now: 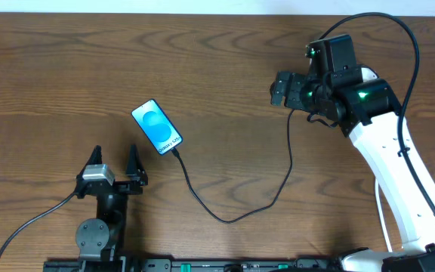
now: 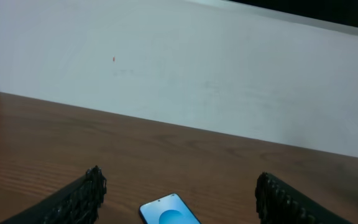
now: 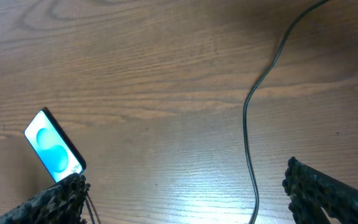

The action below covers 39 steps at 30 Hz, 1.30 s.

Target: Plug charger to phone and switch on socket

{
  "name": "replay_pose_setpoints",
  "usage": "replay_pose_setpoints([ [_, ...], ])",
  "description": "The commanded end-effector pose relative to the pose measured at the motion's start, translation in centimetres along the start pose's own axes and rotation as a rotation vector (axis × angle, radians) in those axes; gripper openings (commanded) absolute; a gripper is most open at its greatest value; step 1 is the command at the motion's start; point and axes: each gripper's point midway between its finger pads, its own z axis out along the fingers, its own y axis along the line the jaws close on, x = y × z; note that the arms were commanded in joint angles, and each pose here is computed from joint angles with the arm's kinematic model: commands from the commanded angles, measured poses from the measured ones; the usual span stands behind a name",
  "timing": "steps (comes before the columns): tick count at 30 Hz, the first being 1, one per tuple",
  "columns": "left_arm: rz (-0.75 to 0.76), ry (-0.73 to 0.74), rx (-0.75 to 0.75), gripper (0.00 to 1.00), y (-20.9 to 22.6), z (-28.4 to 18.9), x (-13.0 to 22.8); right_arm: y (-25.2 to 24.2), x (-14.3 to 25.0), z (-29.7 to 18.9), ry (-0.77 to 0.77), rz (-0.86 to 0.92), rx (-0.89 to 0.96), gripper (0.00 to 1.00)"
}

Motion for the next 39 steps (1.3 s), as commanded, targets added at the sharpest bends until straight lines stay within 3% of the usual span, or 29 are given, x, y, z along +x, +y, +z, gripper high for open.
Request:
replay_pose_setpoints([
  [1, 0.018, -0.011, -0.011, 0.79, 0.3, -0.2, -0.1, 0.3, -0.4, -0.8, -0.025, -0.016, -0.006, 0.99],
  [29, 0.108, 0.234, -0.042, 0.79, 1.3, -0.9, 5.8, 0.3, -0.4, -0.8, -0.025, -0.016, -0.006, 0.99],
  [39, 0.125, 0.236, -0.032, 0.79, 1.2, -0.9, 5.8, 0.3, -0.4, -0.8, -0.025, -0.016, -0.006, 0.99],
])
